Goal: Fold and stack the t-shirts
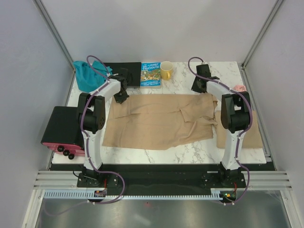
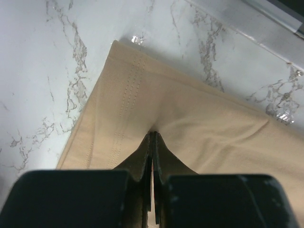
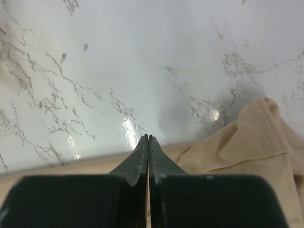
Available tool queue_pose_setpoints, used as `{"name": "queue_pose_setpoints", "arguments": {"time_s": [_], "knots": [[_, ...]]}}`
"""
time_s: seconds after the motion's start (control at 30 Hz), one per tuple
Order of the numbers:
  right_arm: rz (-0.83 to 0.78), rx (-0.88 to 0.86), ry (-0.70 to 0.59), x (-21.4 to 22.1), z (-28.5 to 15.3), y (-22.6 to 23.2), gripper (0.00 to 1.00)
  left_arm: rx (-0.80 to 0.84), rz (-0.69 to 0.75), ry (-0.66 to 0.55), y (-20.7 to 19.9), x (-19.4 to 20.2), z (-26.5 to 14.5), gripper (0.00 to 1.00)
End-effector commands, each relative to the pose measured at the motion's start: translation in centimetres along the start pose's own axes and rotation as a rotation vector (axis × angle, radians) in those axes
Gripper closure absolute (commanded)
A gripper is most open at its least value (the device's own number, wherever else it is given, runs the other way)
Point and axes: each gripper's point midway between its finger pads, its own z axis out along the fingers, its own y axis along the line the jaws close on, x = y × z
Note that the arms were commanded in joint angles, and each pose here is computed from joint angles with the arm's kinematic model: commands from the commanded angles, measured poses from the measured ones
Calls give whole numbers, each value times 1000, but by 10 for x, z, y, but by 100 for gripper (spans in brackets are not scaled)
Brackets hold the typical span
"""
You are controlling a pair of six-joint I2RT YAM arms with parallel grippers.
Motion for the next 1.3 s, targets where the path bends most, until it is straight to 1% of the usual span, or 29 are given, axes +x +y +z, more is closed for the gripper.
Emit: {"name": "queue_pose_setpoints", "arguments": {"time_s": [0.0,0.1,0.23,0.37,0.47,0.53,0.6,0.63,0.67,0.77,0.87,1.1,1.27], "knots": [[-19,-7,17,1,2,4,100,-67,-16,-31,12,-3,1,98],[-22,53,-31,-11,-8,-9,100,-79,-16,-25,14,-3,2,98],[-14,193,-77,-20,-21,-41,100,-86,-14,-21,16,-3,3,98],[-2,275,-129,-28,-41,-59,100,-98,-11,-18,18,-1,3,98],[-5,326,-132,-29,-44,-68,100,-106,-10,-18,20,-1,5,98],[5,329,-124,-31,-42,-70,100,-108,-8,-16,20,0,5,98],[-6,347,-57,-19,-30,-76,100,-116,-8,-11,21,2,6,98],[-2,341,-58,-26,-29,-73,100,-120,-8,-9,22,3,6,98],[-16,352,-16,-15,-21,-75,100,-119,-9,-7,22,3,7,98],[-25,318,37,-6,-8,-68,100,-123,-16,15,26,7,10,98],[-33,321,67,1,0,-69,100,-132,-31,35,32,12,14,98],[-40,358,101,7,8,-78,100,-154,-66,37,44,8,14,98],[-39,355,149,20,20,-81,100,-160,-79,42,48,9,16,98]]}}
